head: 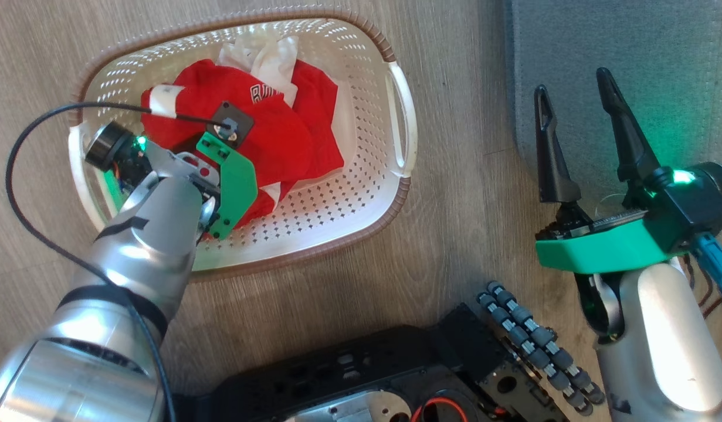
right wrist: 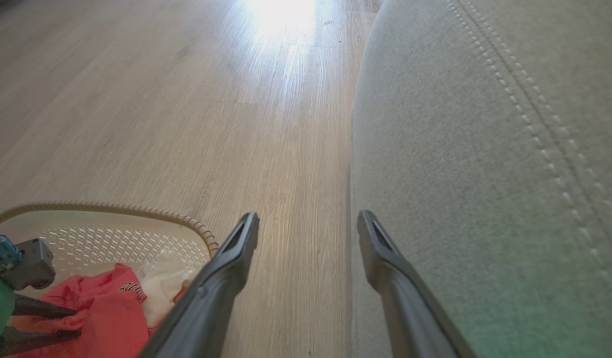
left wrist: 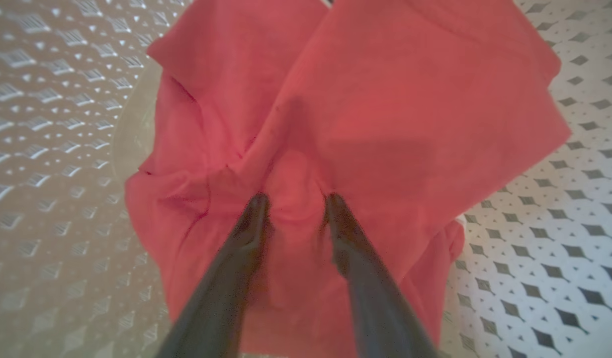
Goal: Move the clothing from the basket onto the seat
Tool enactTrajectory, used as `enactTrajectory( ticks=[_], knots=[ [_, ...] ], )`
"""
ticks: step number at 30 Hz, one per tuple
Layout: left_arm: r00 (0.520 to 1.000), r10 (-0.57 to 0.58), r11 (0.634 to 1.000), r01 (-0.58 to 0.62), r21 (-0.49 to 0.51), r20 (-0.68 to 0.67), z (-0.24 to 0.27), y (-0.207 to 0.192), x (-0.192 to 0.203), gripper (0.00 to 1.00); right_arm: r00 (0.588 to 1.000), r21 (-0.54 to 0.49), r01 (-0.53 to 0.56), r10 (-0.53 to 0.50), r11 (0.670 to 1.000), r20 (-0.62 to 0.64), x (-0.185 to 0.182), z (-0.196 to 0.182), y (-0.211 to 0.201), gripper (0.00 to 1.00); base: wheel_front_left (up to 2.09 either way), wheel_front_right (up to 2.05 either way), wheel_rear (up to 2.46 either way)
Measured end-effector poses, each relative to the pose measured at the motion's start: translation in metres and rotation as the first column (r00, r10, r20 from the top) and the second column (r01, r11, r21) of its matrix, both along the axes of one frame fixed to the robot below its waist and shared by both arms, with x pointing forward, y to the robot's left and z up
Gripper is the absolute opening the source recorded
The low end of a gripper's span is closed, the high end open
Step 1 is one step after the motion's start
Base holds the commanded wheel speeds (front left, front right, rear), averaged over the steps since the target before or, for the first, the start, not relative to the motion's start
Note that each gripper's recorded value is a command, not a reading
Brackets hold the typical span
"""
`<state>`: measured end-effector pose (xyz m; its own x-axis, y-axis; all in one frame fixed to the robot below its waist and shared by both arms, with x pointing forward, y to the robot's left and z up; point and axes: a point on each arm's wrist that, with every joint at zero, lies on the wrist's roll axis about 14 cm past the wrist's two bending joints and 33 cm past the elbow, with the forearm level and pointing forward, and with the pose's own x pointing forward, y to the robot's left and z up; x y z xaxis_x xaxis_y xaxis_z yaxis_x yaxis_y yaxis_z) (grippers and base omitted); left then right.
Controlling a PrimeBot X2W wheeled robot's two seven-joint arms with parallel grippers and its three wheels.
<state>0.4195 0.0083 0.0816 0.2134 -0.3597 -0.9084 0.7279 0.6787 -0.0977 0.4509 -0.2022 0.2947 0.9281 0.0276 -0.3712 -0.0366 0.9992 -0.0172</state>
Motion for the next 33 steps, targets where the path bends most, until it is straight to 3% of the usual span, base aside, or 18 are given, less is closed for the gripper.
enactTrajectory(
  ticks=[1,9,22,33],
  knots=[
    [1.000,0.006,1.000,-0.006,-0.002,-0.001,0.000,0.000,0.001,0.00,1.000,0.002,0.000,0.000,1.000,-0.001,0.000,-0.001,0.000,1.00,0.00,0.00,0.00],
    [0.999,0.031,0.999,-0.031,-0.019,-0.005,0.004,0.002,0.005,0.00,1.000,0.018,-0.006,0.006,1.000,0.001,0.002,-0.001,0.005,1.00,0.00,0.00,0.00],
    [0.987,0.113,0.989,-0.101,-0.112,0.112,0.066,0.007,0.008,0.00,0.991,0.023,-0.026,0.023,0.999,0.129,0.021,0.053,0.010,1.00,0.00,0.00,0.00],
    [0.911,0.297,0.933,-0.213,-0.289,0.286,0.164,0.014,0.017,0.00,0.967,0.034,-0.063,0.052,0.997,0.251,0.017,0.118,0.025,1.00,0.00,0.00,0.00]
  ],
)
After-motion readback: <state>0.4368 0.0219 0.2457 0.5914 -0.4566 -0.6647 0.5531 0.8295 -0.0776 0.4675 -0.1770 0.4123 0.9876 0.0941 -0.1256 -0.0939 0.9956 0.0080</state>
